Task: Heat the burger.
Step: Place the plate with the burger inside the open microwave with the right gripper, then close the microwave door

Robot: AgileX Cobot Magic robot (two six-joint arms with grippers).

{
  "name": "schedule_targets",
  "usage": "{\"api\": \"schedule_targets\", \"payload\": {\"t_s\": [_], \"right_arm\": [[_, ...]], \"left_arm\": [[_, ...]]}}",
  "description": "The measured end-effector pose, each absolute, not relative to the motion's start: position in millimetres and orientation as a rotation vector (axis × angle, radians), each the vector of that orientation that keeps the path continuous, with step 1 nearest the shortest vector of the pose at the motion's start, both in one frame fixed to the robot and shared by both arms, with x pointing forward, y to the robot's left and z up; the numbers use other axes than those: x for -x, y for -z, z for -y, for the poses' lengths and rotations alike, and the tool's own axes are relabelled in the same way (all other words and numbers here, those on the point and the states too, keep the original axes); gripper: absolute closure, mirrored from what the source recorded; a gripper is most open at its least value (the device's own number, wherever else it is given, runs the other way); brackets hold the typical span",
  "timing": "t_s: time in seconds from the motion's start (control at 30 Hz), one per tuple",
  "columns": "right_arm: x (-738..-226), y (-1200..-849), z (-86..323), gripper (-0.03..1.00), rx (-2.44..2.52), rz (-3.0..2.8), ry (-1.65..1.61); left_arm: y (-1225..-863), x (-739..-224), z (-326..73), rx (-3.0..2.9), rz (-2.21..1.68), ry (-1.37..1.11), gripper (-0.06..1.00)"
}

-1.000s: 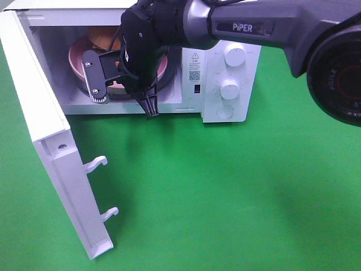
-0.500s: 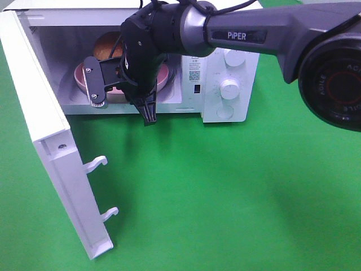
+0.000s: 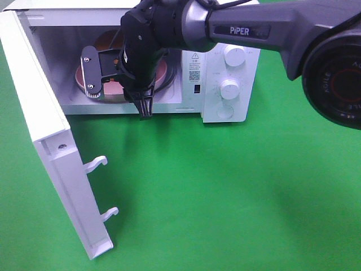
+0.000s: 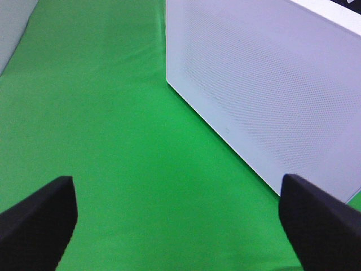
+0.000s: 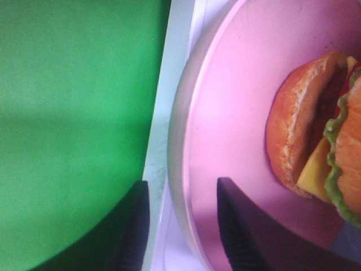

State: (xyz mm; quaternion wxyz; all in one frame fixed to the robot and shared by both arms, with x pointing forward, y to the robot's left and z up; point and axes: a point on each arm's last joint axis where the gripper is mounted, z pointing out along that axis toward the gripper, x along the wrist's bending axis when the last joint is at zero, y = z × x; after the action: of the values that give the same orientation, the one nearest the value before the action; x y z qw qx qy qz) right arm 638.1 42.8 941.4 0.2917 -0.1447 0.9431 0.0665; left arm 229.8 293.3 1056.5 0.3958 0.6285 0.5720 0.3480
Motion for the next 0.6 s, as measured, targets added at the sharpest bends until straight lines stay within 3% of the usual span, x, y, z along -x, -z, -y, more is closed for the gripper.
{"api": "schedule_targets", "payload": {"t_s": [0.43,0.6], "right_arm": [[-631,-948,-36,0.52,0.379,-2.524,-0.182],[-621,-954,-29,0.39,0.380,-2.514,-0.206]], "left_arm": [[-1056,-230,-293,-1.593,-1.450,-0.882,0.06],[-1056,-230,-293,-1.593,-1.450,-0.882,0.06]]}}
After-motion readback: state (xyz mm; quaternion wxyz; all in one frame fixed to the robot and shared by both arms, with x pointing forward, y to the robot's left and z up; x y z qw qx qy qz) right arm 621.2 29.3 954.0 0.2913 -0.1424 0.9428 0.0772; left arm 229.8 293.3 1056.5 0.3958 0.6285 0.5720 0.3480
